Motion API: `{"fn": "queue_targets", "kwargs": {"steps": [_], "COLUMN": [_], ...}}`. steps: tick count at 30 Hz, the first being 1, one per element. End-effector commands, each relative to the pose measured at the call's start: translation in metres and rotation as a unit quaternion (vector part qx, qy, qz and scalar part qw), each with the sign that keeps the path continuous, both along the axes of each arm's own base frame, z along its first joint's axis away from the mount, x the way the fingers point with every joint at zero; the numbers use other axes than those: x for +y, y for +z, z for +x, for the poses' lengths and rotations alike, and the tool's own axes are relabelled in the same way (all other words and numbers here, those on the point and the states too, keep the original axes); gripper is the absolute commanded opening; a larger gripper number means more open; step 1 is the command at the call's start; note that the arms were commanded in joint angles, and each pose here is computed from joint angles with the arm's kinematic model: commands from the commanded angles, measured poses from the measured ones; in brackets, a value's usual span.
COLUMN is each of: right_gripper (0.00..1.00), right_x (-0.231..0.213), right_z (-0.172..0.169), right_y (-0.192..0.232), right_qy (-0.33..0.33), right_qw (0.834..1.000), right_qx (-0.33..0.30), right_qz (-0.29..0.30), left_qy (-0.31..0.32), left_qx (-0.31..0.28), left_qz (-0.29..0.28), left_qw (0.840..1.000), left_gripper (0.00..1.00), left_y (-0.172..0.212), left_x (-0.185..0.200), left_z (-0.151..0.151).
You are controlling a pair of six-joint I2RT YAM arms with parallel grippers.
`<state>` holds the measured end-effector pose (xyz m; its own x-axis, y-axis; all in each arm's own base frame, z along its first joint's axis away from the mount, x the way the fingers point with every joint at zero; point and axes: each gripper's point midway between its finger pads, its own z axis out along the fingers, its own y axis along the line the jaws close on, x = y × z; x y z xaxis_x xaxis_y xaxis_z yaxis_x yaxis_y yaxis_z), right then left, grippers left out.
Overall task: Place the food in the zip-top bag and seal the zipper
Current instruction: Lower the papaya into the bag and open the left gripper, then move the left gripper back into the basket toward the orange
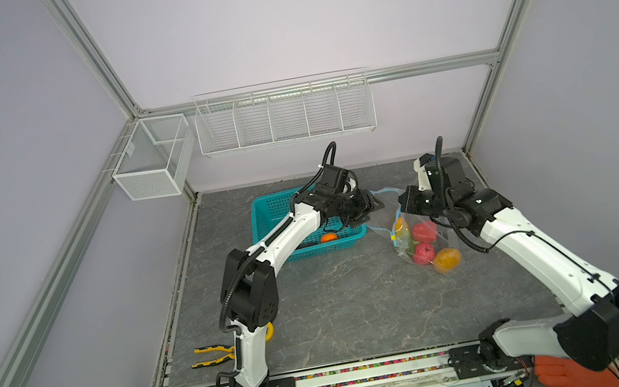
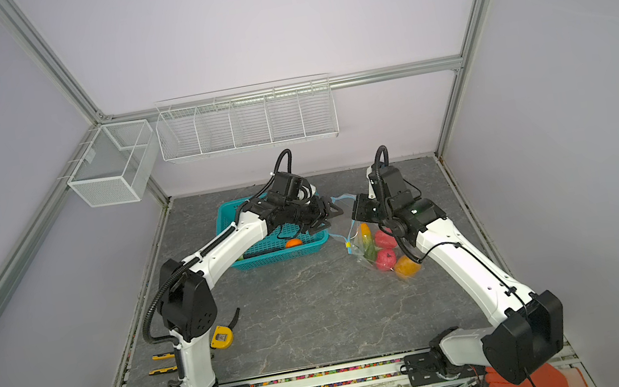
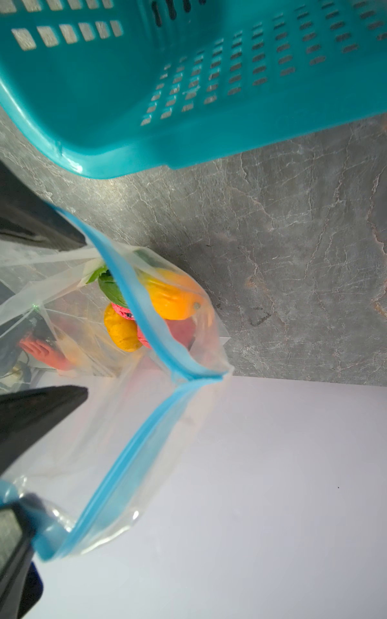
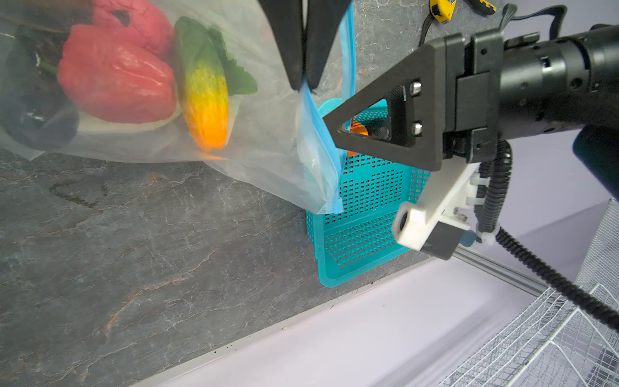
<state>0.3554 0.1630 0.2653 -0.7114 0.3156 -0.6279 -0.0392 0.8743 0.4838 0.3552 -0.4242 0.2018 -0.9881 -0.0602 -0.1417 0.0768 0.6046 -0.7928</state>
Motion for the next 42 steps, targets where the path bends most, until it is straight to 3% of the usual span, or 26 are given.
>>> {"fn": "queue_targets", "kwargs": {"steps": [1,11,24,33,42], "right_gripper": [0.07,0.07,0.07,0.07,0.07], "right_x": [0.001,-0.001,-0.002,-0.003,-0.001], "right_z": [-0.004,-0.005,-0.009,-0.013,-0.014], "right_y": [0.010,0.005,0.006,0.008,0.005], "right_qy": [0.003,0.001,0.002,0.002,0.007], "right_qw": [1.000,1.000,1.000,1.000,1.000], "right_qx": [-0.011,-0.010,-0.013,-0.020,-0.018], "right_qz": [0.008,0.002,0.006,0.011,0.018], "left_qy": [0.005,0.022,0.068,0.080,0.086], "left_qx": [-0.012,-0.055,-0.134,-0.125,-0.072], "left_qz": [-0.001,0.062,0.172,0.227,0.279], "left_qw": [1.000,0.996,0.974,0.963,0.954], "left_gripper": [0.65,0.67,0.75,0.78,0.80], "left_y": [0.011,0.012,0.027,0.011,-0.040], "left_x": [0.001,0.025,0.080,0.106,0.132], "left_z": [0.004,0.007,0.010,0.014,0.017]}}
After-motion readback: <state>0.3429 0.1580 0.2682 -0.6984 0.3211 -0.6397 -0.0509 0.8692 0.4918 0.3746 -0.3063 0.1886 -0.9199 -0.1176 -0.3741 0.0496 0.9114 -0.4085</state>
